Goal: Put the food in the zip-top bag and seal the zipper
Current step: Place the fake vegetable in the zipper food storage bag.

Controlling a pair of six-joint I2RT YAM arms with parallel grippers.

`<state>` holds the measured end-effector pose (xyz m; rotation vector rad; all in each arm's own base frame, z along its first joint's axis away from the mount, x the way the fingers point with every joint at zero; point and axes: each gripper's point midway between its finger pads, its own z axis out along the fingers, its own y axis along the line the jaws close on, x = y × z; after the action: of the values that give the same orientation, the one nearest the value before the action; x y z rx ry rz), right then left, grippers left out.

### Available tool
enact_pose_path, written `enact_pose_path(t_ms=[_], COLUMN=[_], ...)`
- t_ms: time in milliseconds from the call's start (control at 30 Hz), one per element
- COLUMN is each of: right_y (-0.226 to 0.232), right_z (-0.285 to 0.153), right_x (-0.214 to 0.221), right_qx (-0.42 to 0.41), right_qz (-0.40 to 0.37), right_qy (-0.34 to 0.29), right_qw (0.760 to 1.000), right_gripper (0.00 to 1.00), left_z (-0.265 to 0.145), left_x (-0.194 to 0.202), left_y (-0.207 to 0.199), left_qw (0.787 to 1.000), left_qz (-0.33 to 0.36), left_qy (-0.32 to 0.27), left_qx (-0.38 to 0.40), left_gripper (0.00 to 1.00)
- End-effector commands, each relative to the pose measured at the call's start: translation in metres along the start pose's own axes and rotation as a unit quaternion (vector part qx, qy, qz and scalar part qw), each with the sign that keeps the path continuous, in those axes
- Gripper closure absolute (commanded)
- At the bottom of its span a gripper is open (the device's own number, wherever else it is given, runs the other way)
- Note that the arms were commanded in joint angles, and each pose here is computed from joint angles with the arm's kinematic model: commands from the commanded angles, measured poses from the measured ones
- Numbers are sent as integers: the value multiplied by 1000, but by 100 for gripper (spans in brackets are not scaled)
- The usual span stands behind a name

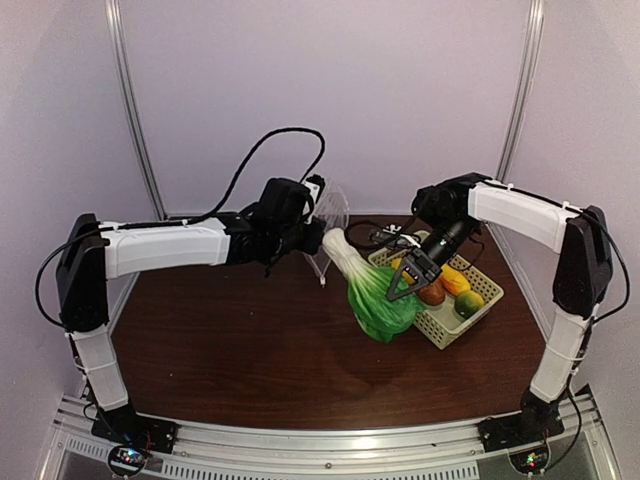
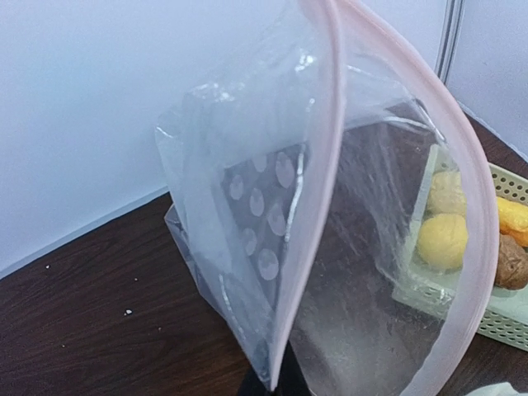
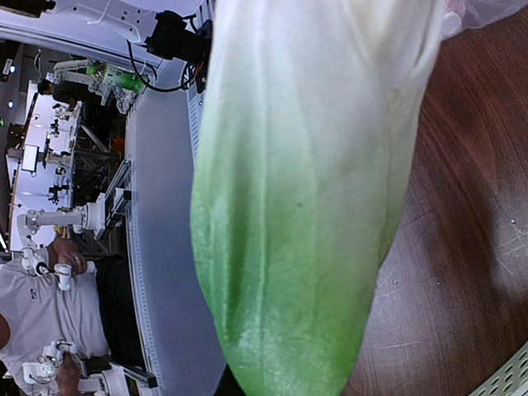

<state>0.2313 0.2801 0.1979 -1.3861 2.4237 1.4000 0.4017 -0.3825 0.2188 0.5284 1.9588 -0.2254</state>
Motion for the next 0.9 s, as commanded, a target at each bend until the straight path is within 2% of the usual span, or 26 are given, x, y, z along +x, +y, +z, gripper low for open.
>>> enact_pose_path(t_ms=[0,333,600,867], right_y=[14,-10,-7,-10], right_z=[-3,-19,-24,-25], right_x=[0,-4,-6,-22], right_qx=[-38,-14,-19,-32], right_qz=[92,140,130,132], right_qy=[11,-24,-21,-32], right_qw=[995,990,991,990], right_gripper=[100,100,100,100], left_z=[-15,-24,-16,-22], left_x=[-16,-5,4,4], left_y=[-17,-31,-32,-71], left_qw=[999,999,998,993], left_qz=[15,37,55,84], left_qy=[-39,-35,-13,-25], left_qx=[21,14,8,81], left_gripper=[100,100,100,100])
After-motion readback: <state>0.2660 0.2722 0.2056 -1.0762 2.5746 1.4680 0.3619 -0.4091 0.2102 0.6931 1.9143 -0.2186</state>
